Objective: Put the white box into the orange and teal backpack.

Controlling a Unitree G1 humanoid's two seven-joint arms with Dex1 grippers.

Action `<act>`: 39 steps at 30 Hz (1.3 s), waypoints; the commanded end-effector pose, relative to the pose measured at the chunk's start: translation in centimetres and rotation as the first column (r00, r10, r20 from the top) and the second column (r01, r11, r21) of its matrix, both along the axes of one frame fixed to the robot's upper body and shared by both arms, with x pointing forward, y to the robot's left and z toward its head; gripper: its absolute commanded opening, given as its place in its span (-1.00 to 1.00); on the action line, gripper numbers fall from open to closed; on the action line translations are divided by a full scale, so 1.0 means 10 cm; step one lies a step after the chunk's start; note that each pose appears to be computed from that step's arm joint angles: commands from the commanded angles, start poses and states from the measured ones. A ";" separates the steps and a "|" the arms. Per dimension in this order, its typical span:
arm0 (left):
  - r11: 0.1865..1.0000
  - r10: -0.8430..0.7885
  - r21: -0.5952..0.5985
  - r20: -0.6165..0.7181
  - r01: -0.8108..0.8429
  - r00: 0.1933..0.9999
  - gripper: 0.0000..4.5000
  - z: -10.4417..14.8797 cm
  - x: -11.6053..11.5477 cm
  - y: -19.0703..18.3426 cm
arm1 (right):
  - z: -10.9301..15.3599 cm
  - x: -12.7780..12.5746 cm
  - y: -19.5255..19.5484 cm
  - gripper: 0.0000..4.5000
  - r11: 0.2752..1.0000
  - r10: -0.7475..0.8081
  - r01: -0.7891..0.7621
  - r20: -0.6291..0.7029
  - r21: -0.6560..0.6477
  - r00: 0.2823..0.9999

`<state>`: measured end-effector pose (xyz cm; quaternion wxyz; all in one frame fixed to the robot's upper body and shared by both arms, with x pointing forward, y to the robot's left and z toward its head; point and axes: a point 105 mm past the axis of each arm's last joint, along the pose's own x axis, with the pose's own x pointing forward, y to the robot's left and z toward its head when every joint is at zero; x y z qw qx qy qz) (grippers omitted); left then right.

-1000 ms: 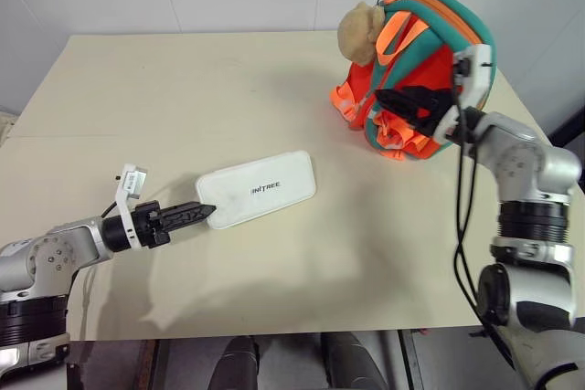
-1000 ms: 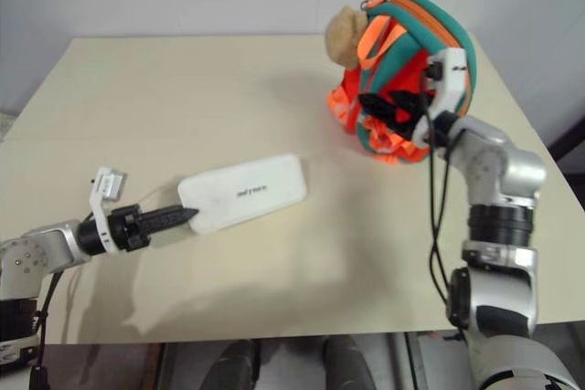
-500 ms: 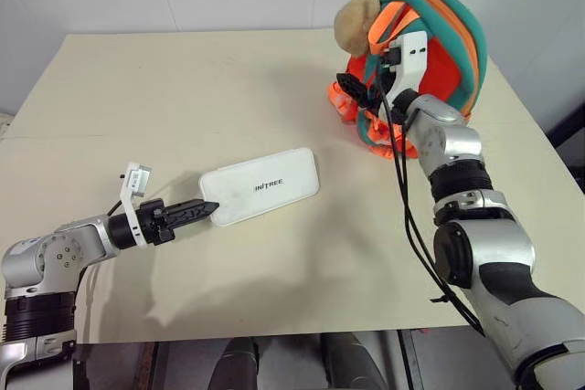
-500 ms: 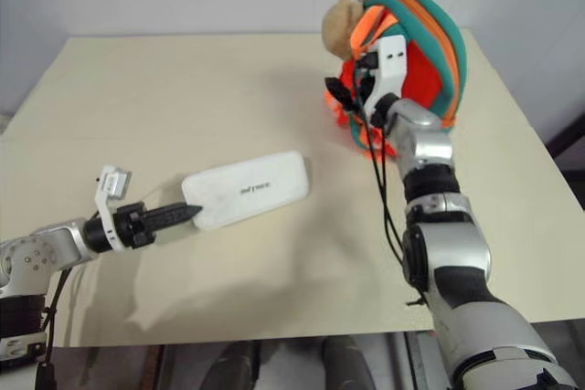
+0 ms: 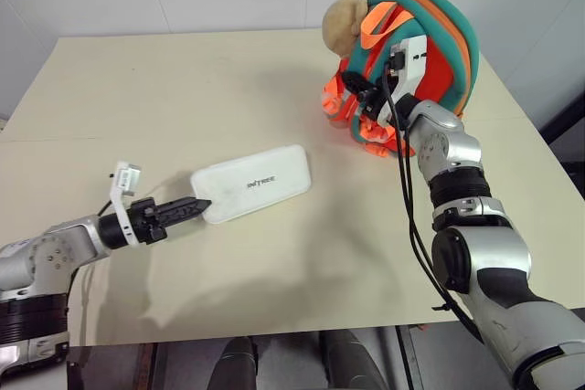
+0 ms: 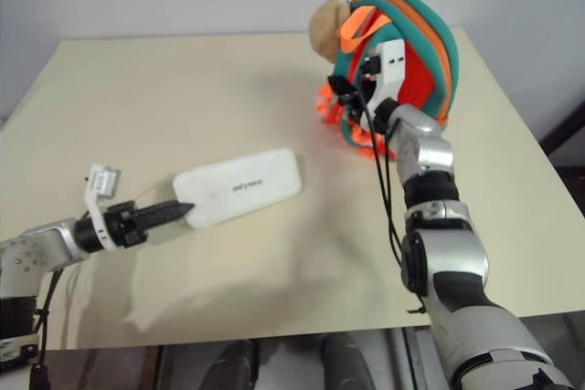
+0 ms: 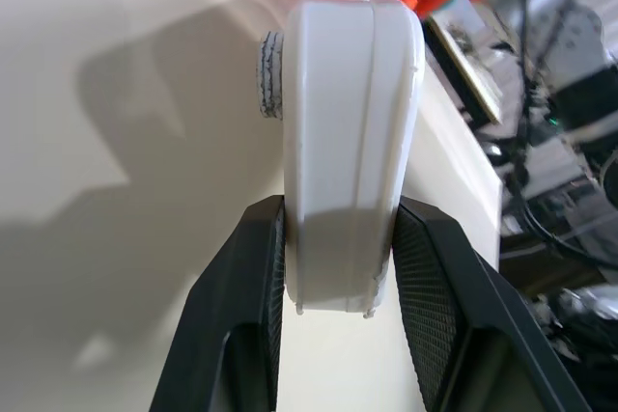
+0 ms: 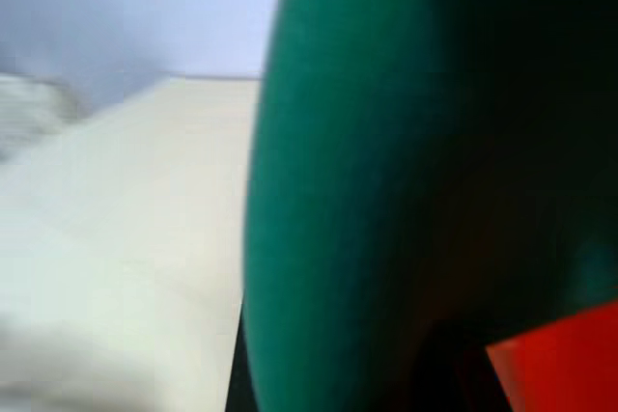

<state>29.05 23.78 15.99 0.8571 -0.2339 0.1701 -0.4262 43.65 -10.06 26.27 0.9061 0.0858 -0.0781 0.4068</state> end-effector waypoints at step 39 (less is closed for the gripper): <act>0.998 -0.048 -0.017 0.389 0.059 0.920 -0.42 1.26 -1.04 0.03 | -0.28 -1.51 -0.25 -1.00 0.669 0.671 -0.742 -0.470 0.047 0.574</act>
